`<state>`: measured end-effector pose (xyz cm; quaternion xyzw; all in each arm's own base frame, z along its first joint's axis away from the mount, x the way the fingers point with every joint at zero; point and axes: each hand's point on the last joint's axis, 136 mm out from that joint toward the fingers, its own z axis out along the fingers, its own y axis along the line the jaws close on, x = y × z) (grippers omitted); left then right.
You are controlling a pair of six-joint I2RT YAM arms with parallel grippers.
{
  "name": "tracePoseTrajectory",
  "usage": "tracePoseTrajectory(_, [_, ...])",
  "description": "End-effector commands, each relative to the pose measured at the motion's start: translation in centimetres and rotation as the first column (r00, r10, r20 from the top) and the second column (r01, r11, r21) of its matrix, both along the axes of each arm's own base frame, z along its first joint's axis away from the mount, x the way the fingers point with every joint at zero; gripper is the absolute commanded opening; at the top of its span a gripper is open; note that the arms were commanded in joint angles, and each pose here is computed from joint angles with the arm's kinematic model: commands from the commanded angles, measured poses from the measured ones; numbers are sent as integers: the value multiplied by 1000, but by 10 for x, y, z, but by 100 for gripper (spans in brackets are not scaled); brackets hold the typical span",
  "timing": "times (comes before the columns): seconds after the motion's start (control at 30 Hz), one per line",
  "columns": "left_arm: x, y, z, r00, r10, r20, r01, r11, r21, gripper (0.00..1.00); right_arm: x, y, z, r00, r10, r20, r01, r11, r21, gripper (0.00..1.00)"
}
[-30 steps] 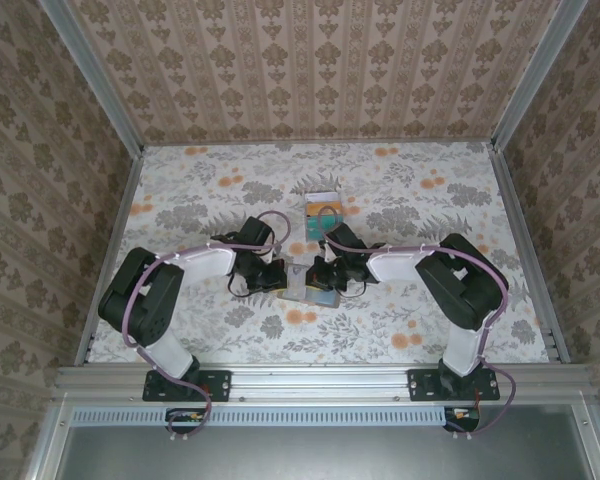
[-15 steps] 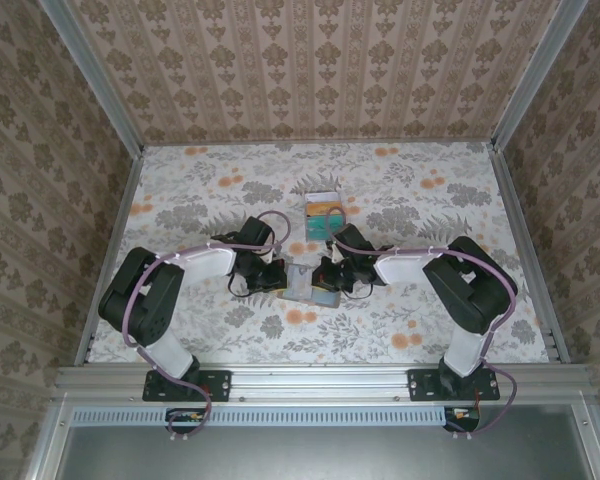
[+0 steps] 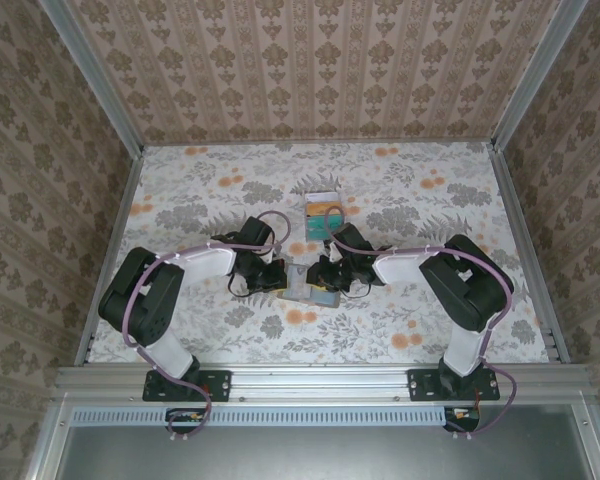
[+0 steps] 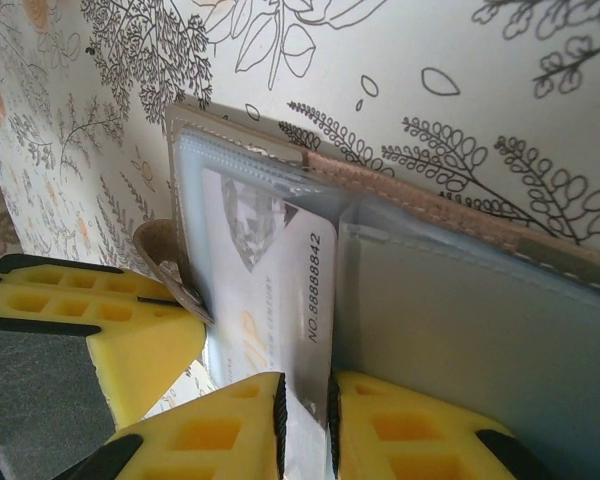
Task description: Take the credit cards out of the card holder
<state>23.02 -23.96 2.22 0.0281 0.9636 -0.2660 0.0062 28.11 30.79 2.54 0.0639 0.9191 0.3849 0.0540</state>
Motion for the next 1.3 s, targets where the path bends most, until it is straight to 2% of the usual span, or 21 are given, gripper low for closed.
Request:
tracePoseTrajectory(0.0, [-11, 11, -17, 998, 5, -58, -2, 998, 63, 0, -1, 2, -10, 1000, 1, -27, -1, 1000, -14, 22])
tracePoseTrajectory(0.13, [-11, 11, -17, 998, 4, -58, 0, 998, 65, 0, -2, 2, -11, 1000, -2, -30, 1, 1000, -19, 18])
tracePoseTrajectory(0.37, [-11, 12, -17, 998, 6, -55, -2, 998, 67, 0, -2, -3, -12, 1000, -5, -27, 4, 999, -45, 0])
tracePoseTrajectory(1.27, [-7, 16, -15, 998, 12, -55, -7, 997, 75, 0, -8, -19, 3, 1000, 4, 9, -4, 997, -71, 0])
